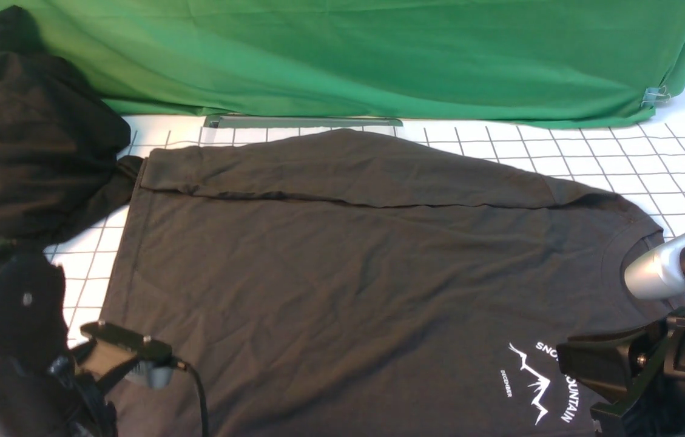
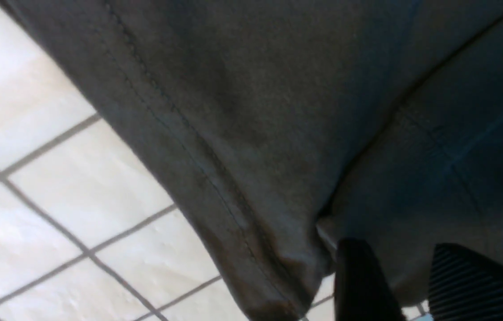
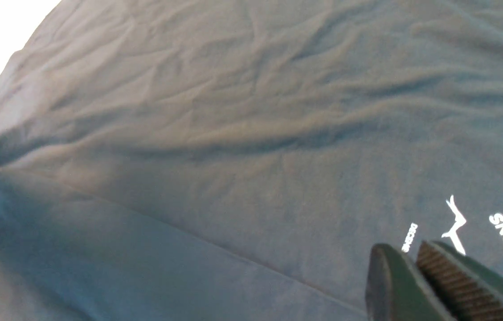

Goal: Fold a long-sleeved shirt over a white checkered tablecloth.
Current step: 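Grasp the left edge of the dark T-shirt lying flat on the table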

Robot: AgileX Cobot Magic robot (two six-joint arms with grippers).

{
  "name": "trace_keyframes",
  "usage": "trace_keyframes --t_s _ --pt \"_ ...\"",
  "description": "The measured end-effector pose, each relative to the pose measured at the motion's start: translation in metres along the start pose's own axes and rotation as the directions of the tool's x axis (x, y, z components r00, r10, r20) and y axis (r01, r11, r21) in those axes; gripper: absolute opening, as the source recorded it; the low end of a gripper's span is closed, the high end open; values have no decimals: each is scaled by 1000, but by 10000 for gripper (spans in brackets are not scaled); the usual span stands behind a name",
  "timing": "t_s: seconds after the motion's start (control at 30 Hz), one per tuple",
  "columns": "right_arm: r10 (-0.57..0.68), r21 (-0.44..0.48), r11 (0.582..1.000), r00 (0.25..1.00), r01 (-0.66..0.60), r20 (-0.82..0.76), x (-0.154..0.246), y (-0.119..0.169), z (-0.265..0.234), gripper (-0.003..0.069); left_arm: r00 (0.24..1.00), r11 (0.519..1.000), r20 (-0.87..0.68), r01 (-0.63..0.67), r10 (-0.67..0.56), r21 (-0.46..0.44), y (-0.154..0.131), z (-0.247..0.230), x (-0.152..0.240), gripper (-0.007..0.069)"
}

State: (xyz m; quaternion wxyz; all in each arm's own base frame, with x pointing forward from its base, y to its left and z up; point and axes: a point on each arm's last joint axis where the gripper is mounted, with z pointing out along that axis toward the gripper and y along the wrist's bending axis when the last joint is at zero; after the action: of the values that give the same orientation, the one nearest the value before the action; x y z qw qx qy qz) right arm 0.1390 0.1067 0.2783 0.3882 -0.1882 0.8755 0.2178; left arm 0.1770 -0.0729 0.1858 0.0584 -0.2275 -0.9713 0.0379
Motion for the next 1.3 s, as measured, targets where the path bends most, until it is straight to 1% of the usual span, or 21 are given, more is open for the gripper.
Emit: trace_keyframes --t_s 0.03,0.07,0.13,0.3,0.4,0.57,0.93,1.03,1.17,1.2,1.27,1.3 --pt "0 0 1000 1000 0 2 0 0 0 73 1000 1000 8 -9 9 -2 0 4 1 288" --pt "0 0 1000 1000 0 4 0 0 0 73 1000 1000 12 -15 15 -4 1 7 2 307" --pt "0 0 1000 1000 0 7 -1 0 0 73 1000 1000 20 -17 17 -8 1 10 3 322" --pt "0 0 1000 1000 0 11 -1 0 0 73 996 998 80 -28 32 -53 5 9 -2 309" --pt "0 0 1000 1000 0 13 -1 0 0 73 993 998 113 -16 23 -58 5 9 -5 298" --pt "0 0 1000 1000 0 13 -1 0 0 73 997 1000 77 4 -2 -26 3 13 -5 296" --pt "0 0 1000 1000 0 13 -1 0 0 74 999 1000 48 13 -12 -17 4 21 -9 290" --pt "0 0 1000 1000 0 11 -1 0 0 74 999 1000 24 22 -22 -4 3 21 -7 237" --pt "0 0 1000 1000 0 9 -1 0 0 74 1000 1000 -6 25 -25 1 2 21 -4 116" --pt "0 0 1000 1000 0 9 -1 0 0 74 1000 1000 -18 25 -25 3 2 21 -3 61" --pt "0 0 1000 1000 0 9 -1 0 0 74 999 1000 -37 24 -24 6 2 19 -3 19" --pt "0 0 1000 1000 0 9 -1 0 0 74 999 1000 -39 24 -23 7 2 18 -3 18"
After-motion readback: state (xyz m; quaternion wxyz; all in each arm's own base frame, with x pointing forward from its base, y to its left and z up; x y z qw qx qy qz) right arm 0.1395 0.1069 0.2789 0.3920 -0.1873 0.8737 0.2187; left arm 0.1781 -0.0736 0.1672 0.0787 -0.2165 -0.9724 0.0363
